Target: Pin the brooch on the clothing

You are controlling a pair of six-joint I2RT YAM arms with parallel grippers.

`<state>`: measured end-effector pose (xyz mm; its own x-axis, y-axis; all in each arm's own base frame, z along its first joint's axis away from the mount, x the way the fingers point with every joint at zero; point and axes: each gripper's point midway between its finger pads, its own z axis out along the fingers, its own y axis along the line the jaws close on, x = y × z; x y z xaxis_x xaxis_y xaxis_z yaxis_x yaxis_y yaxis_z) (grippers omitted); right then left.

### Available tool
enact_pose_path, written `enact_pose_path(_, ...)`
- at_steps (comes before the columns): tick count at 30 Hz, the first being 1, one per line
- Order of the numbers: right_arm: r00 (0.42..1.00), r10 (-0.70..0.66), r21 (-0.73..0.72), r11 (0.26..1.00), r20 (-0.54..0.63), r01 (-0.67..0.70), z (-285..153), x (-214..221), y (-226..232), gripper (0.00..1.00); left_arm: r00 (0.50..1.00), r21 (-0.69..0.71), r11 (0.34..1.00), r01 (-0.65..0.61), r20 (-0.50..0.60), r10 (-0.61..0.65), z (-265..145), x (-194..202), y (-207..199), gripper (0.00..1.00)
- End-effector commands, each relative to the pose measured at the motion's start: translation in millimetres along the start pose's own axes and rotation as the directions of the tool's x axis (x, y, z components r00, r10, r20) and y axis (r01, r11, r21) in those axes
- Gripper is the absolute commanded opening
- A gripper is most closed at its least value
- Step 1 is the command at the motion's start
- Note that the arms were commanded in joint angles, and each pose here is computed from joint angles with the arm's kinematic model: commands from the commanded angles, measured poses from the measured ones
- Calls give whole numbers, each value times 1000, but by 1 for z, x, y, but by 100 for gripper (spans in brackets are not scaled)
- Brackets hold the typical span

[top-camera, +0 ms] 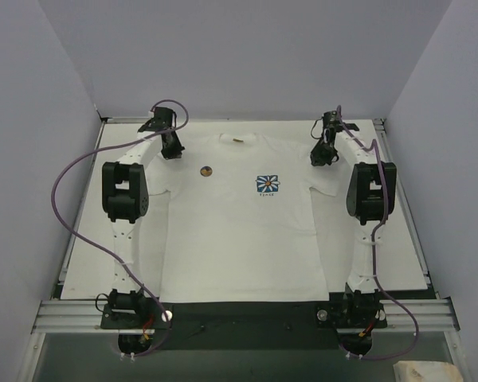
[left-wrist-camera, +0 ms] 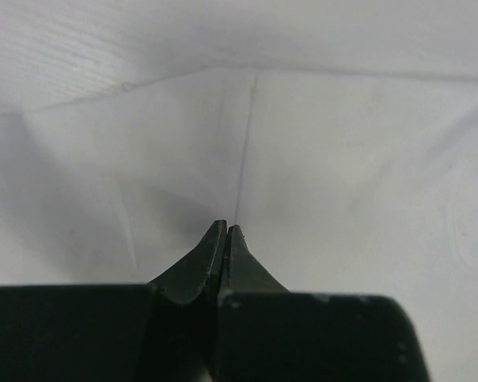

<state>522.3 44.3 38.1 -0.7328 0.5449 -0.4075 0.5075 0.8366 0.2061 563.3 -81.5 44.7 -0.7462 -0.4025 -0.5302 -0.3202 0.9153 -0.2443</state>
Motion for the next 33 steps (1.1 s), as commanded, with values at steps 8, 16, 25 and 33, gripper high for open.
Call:
enact_pose_path(8, 944, 287, -3, 957, -164, -291, 25, -17, -28, 0, 994, -14, 997, 80, -78, -81, 39, -16, 13, 0)
enact_pose_path(16, 936, 306, -25, 949, -172, -315, 44, -34, -18, 0, 988, 26, 991, 131, -81, -128, 51, -25, 21, 0)
enact_pose_path(25, 930, 309, -54, 944, -201, -326, 46, -37, -20, 0, 989, 122, 982, 142, -64, -135, 52, -41, 10, 0)
enact_pose_path(33, 975, 210, -112, 970, -71, -217, -18, -65, -6, 0, 991, 211, 971, 110, 51, -123, 0, -69, -8, 1)
